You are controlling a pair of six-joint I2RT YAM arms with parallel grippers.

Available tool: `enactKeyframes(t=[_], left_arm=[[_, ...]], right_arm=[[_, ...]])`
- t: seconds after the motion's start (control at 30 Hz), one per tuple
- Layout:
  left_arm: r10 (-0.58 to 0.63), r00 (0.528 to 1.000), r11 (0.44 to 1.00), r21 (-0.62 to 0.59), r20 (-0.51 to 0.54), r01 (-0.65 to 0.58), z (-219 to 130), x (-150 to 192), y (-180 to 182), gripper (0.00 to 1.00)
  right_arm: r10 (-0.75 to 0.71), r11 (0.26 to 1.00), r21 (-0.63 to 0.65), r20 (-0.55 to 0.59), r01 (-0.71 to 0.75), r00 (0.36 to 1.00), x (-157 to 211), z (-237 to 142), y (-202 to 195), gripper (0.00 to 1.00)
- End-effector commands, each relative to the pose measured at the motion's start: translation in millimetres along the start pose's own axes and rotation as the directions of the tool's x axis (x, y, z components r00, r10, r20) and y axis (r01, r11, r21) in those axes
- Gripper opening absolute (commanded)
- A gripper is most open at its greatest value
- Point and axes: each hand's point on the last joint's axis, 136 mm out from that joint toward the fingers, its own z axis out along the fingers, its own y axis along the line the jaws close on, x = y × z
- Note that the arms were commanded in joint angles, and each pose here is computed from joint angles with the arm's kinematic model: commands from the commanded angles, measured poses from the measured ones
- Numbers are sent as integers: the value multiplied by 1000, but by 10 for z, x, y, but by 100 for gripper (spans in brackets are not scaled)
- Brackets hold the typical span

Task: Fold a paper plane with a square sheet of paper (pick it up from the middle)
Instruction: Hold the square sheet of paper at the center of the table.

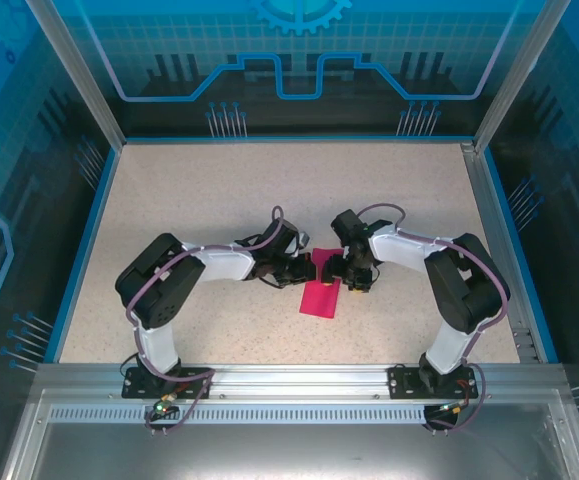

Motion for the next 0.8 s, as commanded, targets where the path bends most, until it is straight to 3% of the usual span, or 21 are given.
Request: enactKeyframes(t=[0.0, 0.4, 0.63, 0.7, 0.77], left_arm=[[-30, 999, 999, -31, -42, 28, 73, 70, 44, 0], [-55, 996, 986, -160, -77, 42, 131, 185, 357, 0], [-54, 995, 984, -172, -80, 40, 145, 201, 387, 0], [-52, 995, 984, -173, -80, 37, 143, 206, 387, 0], [-51, 995, 985, -171, -81, 36, 148, 205, 389, 0]], right_arm=[[2, 989, 151, -26, 2, 1000, 85, 412, -374, 70], [-30, 996, 88, 14, 28, 999, -30, 218, -177, 71], [-41, 990, -121, 204, 67, 978, -252, -430, 117, 72], [-49, 962, -251, 244, 112, 969, -256, -612, 270, 66], [-68, 920, -360, 249, 157, 966, -185, -682, 400, 47]])
